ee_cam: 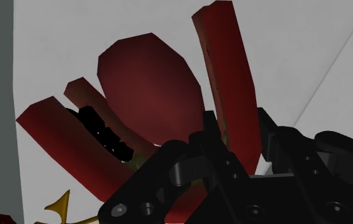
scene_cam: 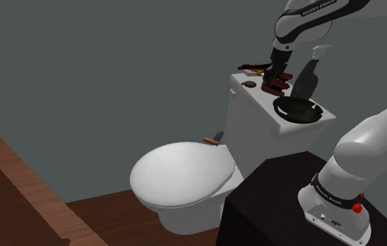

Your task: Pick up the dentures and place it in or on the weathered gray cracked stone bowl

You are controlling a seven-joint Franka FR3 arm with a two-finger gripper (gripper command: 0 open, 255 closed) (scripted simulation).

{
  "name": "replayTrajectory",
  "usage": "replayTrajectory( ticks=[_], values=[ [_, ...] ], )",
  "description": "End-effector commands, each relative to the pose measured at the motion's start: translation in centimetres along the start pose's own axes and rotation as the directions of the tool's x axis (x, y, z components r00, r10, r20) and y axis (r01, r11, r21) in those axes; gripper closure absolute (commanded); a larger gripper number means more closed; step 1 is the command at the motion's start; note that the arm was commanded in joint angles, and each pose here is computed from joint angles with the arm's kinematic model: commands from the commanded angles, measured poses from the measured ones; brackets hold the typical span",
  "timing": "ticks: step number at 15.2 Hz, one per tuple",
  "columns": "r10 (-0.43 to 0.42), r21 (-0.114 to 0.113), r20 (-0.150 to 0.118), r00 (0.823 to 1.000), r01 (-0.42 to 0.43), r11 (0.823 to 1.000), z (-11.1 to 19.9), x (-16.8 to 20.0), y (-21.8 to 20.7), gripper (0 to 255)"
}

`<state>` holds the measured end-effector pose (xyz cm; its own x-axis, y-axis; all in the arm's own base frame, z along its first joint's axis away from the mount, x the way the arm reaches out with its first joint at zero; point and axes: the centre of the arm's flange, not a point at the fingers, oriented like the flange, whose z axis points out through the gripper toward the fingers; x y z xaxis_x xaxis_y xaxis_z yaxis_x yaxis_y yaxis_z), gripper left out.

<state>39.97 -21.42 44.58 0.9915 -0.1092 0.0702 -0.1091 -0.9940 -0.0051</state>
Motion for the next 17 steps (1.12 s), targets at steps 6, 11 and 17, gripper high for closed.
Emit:
replayTrajectory(
  ticks=[6,11,17],
  values=[
    [0.000,0.000,0.000,1.000,0.000,1.000,-3.5,0.3,0.0,255],
    [0.000,0.000,0.000,1.000,0.000,1.000,-6.1,0.5,-0.1,255],
    [0.000,0.000,0.000,1.000,0.000,1.000,-9.3,0.7,-0.1,255]
  ],
)
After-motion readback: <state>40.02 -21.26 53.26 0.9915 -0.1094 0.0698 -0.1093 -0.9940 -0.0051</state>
